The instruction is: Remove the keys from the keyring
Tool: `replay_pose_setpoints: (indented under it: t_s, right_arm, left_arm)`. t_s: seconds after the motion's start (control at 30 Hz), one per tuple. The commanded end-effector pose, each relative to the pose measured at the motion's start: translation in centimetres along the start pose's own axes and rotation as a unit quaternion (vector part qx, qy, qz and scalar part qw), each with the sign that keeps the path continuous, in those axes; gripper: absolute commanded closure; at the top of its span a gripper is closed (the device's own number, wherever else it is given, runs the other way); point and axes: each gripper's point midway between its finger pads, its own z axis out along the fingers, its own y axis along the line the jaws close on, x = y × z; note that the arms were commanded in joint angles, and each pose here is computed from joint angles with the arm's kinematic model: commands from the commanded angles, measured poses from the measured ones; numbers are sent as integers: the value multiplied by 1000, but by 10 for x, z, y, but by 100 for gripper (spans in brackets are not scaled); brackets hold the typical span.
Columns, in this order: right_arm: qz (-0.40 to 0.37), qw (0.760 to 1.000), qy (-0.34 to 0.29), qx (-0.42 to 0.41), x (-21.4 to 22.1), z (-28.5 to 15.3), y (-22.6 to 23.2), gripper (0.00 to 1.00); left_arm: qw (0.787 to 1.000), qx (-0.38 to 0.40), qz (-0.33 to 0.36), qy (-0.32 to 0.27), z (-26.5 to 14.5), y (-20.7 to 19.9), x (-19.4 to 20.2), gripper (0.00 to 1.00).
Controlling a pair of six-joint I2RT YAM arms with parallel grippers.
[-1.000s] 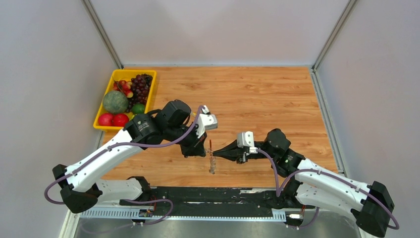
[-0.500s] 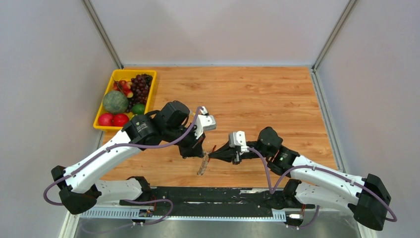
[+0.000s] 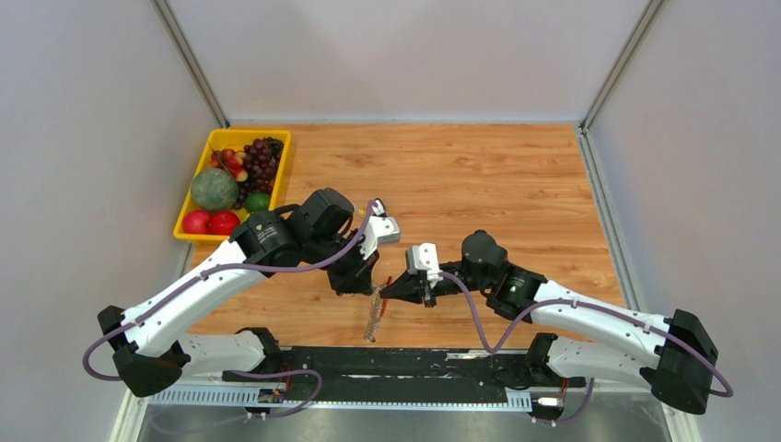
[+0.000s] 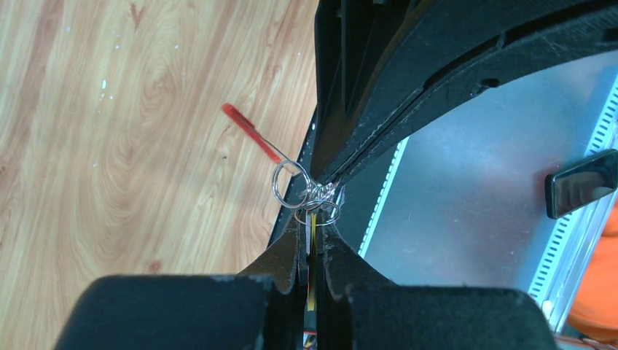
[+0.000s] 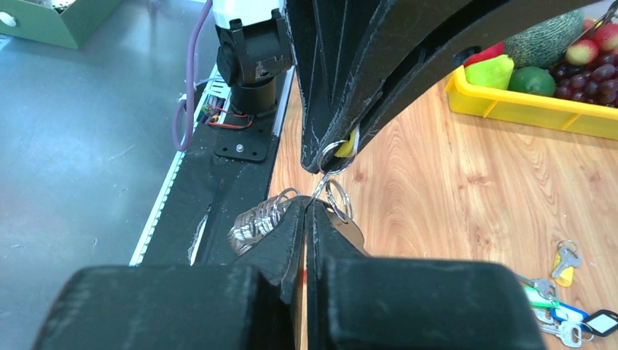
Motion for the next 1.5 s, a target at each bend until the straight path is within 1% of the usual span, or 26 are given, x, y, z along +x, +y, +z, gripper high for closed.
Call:
replay_pose_setpoints:
  t_s: [0.0, 0.2, 0.47, 0.77, 0.8, 0.83, 0.87, 0.9, 0.97, 1.03, 1.23, 1.33, 1.47]
  right_arm:
    - [-2, 1000, 21, -7, -1, 7, 1, 100]
    - [-3, 999, 39, -11, 5, 13, 1, 100]
    - [-9, 999, 47, -7, 8, 18, 0, 100]
    - [-4, 998, 57, 7, 11, 21, -7, 100]
    - [-5, 998, 56, 8, 11, 20, -7, 98]
    - [-6, 998, 55, 9, 9, 19, -7, 89]
    - [-9, 999, 53, 10, 9, 17, -6, 77]
    - [-13, 999, 50, 8, 8, 15, -4, 69]
    - [-21, 999, 43, 5, 6, 9, 1, 61]
    - [-31, 999, 31, -2, 3, 3, 8, 59]
    - [-50, 998, -9, -31, -11, -10, 28, 62]
    - [-48, 998, -15, -34, -14, -9, 29, 67]
    - [-44, 998, -22, -40, -18, -6, 30, 68]
  left_arm:
    - [998, 22, 34, -55, -3, -9, -34, 100]
    - [997, 31, 34, -55, -2, -12, -35, 100]
    - [996, 53, 41, -65, -1, -19, -40, 100]
    - [995, 63, 44, -62, 1, -23, -39, 100]
    - [995, 63, 44, -63, 1, -23, -39, 100]
    - [995, 61, 45, -65, 1, -22, -38, 100]
    - [995, 56, 45, -67, 0, -21, -39, 100]
    - [995, 53, 47, -69, 0, -20, -39, 100]
    - [995, 50, 48, -72, 0, -19, -37, 100]
    - [994, 57, 55, -73, 0, -21, -35, 100]
    - [993, 67, 67, -69, 4, -22, -28, 100]
    - [992, 70, 71, -76, 3, -24, -31, 100]
    - [991, 77, 76, -84, 1, -27, -33, 100]
